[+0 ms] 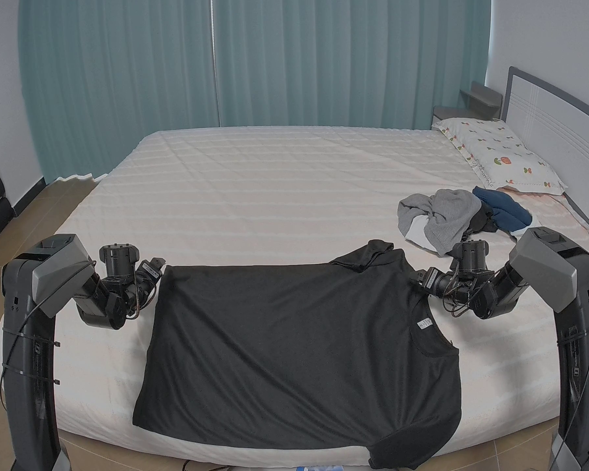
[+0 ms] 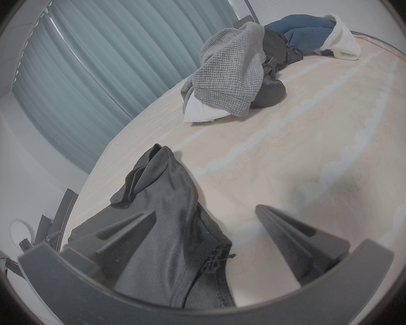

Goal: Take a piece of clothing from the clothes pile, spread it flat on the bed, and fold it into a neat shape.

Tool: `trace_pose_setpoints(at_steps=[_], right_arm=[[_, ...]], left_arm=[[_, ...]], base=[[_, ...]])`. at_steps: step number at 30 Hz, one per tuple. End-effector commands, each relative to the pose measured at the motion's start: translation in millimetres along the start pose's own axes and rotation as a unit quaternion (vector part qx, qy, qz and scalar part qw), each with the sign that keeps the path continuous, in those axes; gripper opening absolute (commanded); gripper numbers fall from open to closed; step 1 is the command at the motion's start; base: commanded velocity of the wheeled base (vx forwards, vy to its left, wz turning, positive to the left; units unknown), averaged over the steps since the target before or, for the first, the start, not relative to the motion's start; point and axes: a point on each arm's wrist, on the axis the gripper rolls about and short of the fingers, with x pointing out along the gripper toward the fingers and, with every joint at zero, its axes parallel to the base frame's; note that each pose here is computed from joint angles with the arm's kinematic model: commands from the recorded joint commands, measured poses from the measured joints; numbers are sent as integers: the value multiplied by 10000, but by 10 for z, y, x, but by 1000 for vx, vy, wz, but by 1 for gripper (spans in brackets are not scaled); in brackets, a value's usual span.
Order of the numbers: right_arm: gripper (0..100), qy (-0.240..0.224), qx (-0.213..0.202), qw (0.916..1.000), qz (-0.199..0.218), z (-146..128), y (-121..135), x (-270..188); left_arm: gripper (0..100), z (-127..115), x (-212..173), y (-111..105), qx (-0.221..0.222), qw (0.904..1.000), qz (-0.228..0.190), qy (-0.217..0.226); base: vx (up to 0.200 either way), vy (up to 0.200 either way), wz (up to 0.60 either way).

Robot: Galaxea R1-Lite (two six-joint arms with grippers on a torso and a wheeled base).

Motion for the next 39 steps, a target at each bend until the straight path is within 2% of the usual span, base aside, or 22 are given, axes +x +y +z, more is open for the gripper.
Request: trace_pose_setpoints(at_steps=[1,2,3,9,24,32,33,36,39], right_arm=[[100,31,-1,10000,2,-16,12,-7],[100,37,-1,10000,-3,-17,11,-7],[0,57,1,10000,-15,-25,6,-4],[0,91,9,9999,-45,-50,-20,2],[0,-236,57,9997,-21,117,-67,-17],[0,-255,54,9997,-8,141,-45,-71],[100,-256,49,9997,18,169,-8,-149],[100,-224,54,9997,26,219,42,-351],[100,-116,88,9999,41,219,75,-646]], left_arm=[[100,-2,3,7,-1,10000,9,2],[100,-2,3,7,-1,10000,9,2],[100,-2,3,7,-1,10000,9,2],[100,-2,3,7,-1,10000,9,2],[100,-2,3,7,-1,10000,9,2],[100,3,0,1,-9,10000,-3,-8],[100,7,-8,-4,-10,10000,-9,-12],[100,38,-96,-35,-3,10000,-21,-22],[100,171,-383,-182,-27,9996,-255,-124]], base=[[0,0,0],[0,0,0],[0,0,0],[0,0,0],[0,0,0],[0,0,0],[0,0,0],[0,0,0],[0,0,0]])
